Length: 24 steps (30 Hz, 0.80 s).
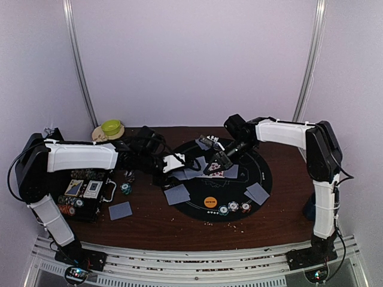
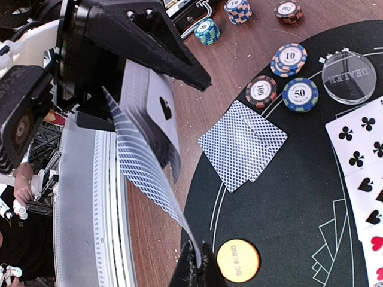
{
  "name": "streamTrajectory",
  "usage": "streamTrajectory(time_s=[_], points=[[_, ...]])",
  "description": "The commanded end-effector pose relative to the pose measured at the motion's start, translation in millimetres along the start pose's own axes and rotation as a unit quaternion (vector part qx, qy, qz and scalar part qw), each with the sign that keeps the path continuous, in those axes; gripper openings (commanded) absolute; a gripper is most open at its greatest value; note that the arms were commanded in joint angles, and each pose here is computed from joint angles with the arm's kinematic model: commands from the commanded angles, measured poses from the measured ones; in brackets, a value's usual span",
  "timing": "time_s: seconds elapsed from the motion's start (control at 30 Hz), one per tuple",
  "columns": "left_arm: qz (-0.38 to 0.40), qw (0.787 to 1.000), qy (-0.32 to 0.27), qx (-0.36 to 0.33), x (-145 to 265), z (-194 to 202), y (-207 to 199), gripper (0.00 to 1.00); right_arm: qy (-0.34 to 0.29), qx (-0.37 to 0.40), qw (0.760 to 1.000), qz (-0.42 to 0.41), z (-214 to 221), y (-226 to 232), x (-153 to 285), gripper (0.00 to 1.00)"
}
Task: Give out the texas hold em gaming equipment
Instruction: Place the poker card in the community card area.
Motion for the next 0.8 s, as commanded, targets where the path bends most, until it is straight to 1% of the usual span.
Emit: streamTrajectory(time_s=[0.0,0.1,0.17,0.27,0.33,0.43,0.6,0.77], points=[[-0.011,1.000,-0.014,-0.005,0,-5,4,0.56,-0.001,0.023,0.999,0.031,-3,6,23,0.00],[-0.011,1.000,-0.014,-0.005,-1,-5,4,0.56,0.019,0.036,0.998,0.043,2,9,35,0.00],[-0.010,1.000,-0.013,-0.005,-1,-4,4,0.56,0.051,0.042,0.997,0.043,8,12,42,0.00],[-0.008,1.000,-0.012,-0.005,-3,-3,3,0.56,0.108,0.027,0.993,0.044,24,15,51,0.00],[-0.006,1.000,-0.011,-0.005,-3,-3,3,0.56,0.143,0.023,0.987,0.065,34,13,56,0.00],[-0.004,1.000,-0.013,-0.005,-3,-4,3,0.56,0.169,0.011,0.981,0.091,47,9,68,0.00],[-0.004,1.000,-0.015,-0.006,-1,-5,2,0.56,0.233,-0.003,0.962,0.140,65,3,90,0.00],[-0.003,1.000,-0.016,-0.005,0,-5,2,0.56,0.292,-0.011,0.937,0.191,78,-6,105,0.00]])
Point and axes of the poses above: each gripper's point midway between its finger pads, its own x axis back along the fingers, its own y axis along the line the jaws close on, z = x × y, the point moved 7 cm from there along x, back along the fingers, and after that the axes turned 9 degrees about x, right-handed, at the moved point
